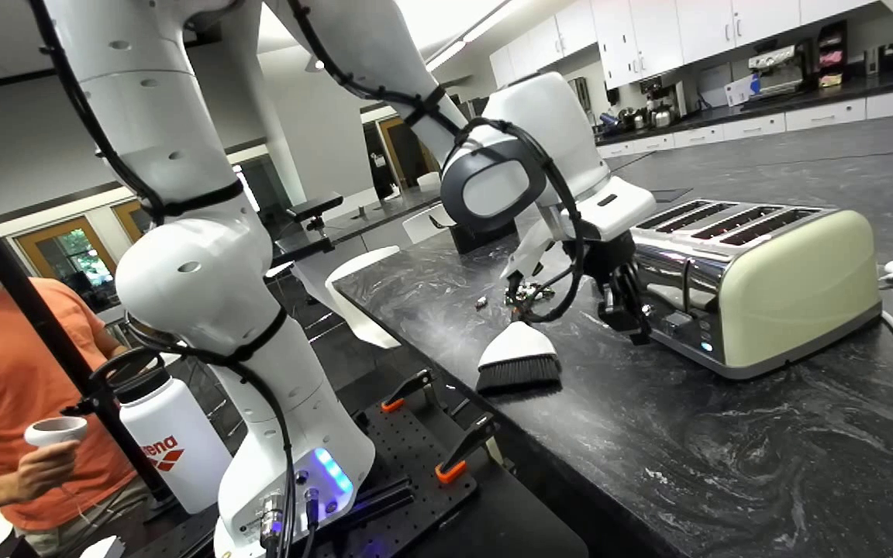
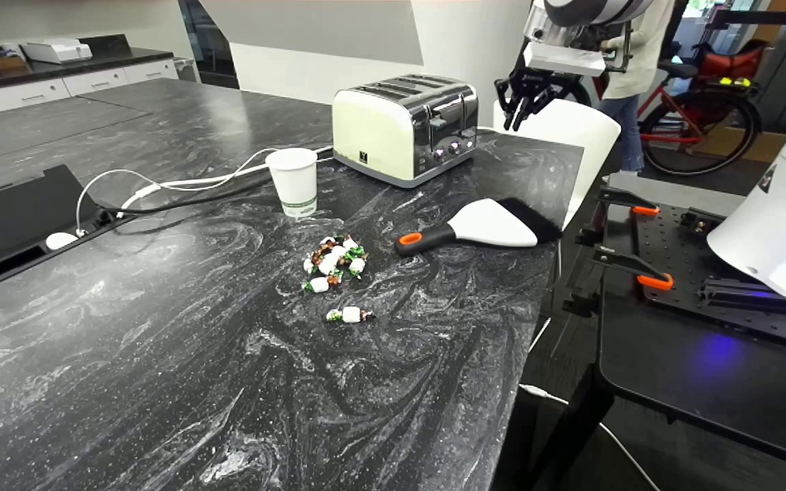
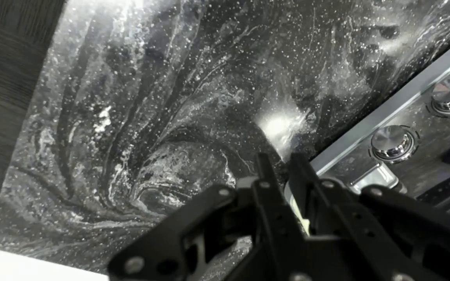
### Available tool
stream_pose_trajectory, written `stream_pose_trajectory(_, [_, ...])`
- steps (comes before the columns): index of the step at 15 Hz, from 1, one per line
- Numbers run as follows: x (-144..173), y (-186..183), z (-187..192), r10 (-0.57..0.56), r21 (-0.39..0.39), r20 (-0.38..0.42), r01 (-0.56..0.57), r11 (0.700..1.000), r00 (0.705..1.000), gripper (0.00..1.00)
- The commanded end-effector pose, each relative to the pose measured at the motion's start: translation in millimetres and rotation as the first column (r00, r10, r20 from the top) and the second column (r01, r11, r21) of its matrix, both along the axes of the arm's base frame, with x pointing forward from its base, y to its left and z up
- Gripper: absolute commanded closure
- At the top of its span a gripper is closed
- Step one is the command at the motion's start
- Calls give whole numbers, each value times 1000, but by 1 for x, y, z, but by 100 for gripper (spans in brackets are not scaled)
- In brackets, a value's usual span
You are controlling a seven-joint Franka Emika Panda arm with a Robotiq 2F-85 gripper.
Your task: Press a button on the right side of the toaster to release the right lever upwards
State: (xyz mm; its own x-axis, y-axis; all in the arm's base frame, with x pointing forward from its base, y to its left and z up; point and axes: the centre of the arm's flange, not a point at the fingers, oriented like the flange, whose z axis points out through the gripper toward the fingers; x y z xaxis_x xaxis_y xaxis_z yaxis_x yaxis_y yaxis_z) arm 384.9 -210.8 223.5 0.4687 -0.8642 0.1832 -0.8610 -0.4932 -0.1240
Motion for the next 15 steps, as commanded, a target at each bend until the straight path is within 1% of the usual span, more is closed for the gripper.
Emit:
stream_pose_trajectory(1, [21,-5,-32,-61,4,55,61,998,997,100])
stream_pose_trajectory(4, [32,-6,-51,-109,39,70,107,994,992,100])
stream_pose_trajectory(7, [32,-19,-67,-150,76,69,145,986,986,100])
stream_pose_trajectory(8, [28,-25,-69,-160,79,70,155,985,985,100])
stream_pose_trajectory(9, [33,-4,-53,-145,80,42,141,987,989,99])
stream_pose_trajectory(11, [29,-18,-61,-160,85,38,157,984,986,99])
stream_pose_trajectory(13, [28,-22,-62,-169,86,39,166,982,985,100])
stream_pose_trajectory(15, [24,-34,-66,-210,97,41,205,974,977,100])
